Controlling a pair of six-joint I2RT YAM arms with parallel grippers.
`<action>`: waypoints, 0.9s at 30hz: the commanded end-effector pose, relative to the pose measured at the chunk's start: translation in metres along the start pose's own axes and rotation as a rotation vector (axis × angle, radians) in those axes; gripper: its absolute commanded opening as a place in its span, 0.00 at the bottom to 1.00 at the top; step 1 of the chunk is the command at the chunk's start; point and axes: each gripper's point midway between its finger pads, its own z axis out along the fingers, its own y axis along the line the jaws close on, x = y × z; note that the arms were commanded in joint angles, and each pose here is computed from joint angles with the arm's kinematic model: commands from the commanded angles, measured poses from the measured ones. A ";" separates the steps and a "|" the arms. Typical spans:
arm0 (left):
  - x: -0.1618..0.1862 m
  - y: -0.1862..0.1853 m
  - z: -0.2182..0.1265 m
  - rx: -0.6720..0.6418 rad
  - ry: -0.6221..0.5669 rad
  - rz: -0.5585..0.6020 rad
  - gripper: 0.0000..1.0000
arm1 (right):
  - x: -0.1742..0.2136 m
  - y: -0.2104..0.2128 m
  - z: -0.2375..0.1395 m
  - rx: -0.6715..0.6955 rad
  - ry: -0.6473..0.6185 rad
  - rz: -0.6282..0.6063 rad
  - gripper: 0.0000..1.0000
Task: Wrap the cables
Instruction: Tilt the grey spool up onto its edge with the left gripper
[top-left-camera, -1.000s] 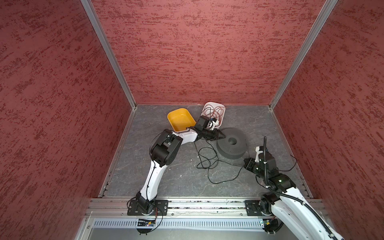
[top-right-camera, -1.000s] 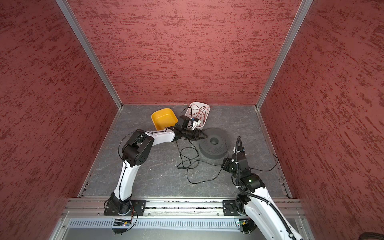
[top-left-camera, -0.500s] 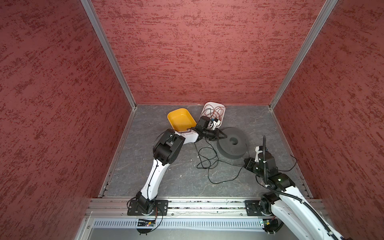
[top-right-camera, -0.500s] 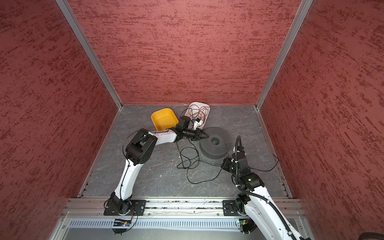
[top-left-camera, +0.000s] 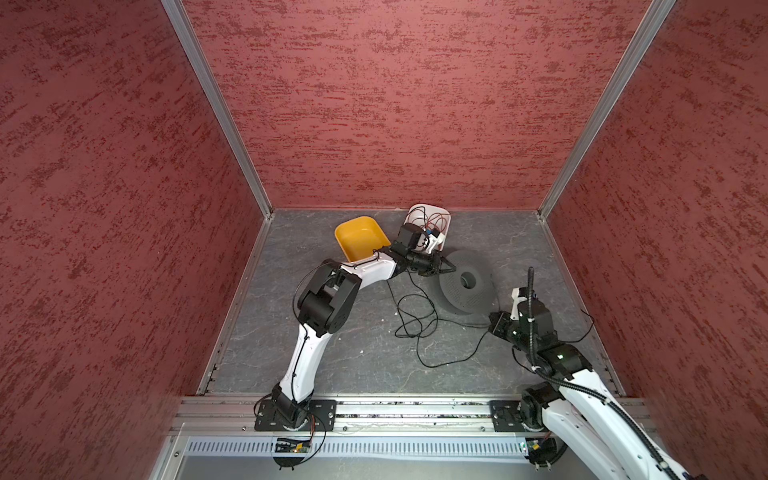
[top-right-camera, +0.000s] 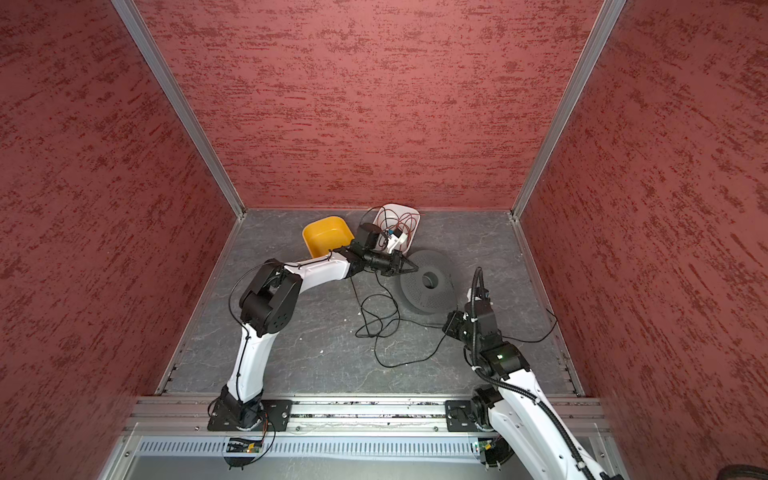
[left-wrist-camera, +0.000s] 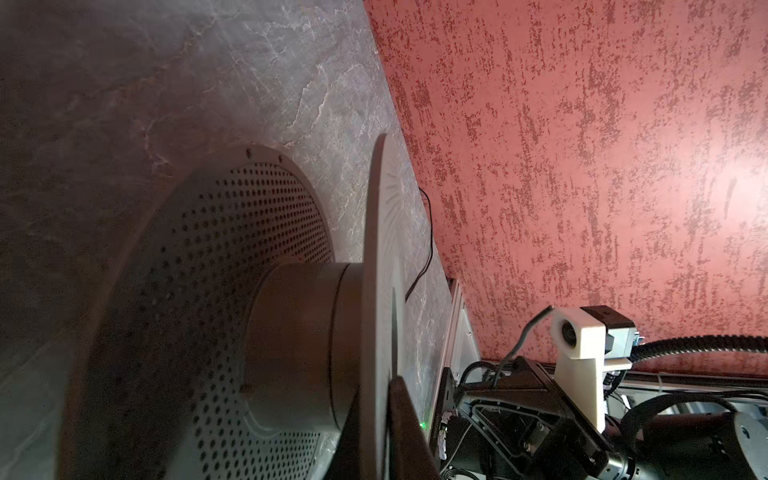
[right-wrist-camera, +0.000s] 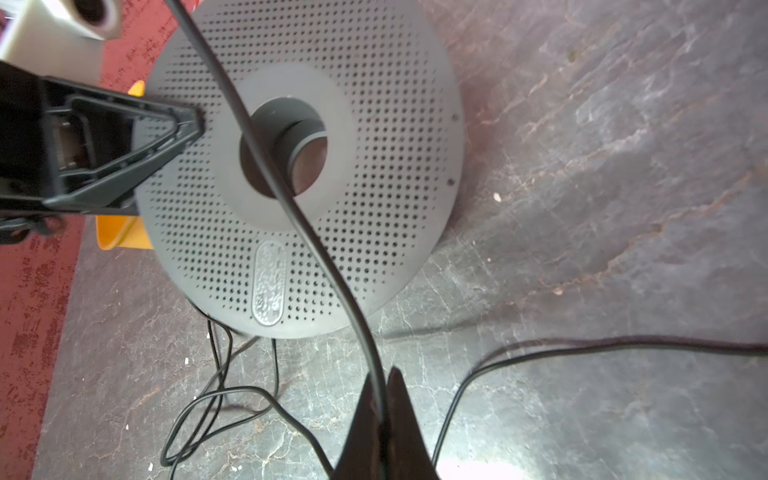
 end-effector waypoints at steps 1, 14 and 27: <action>0.004 0.010 -0.022 -0.197 -0.006 0.072 0.00 | -0.025 0.008 -0.007 0.005 -0.075 -0.021 0.00; 0.006 0.001 -0.080 -0.542 -0.024 0.200 0.00 | -0.054 0.013 -0.011 0.048 -0.126 -0.073 0.00; 0.040 0.023 -0.131 -0.850 -0.018 0.173 0.00 | -0.081 0.019 -0.015 0.066 -0.181 -0.102 0.00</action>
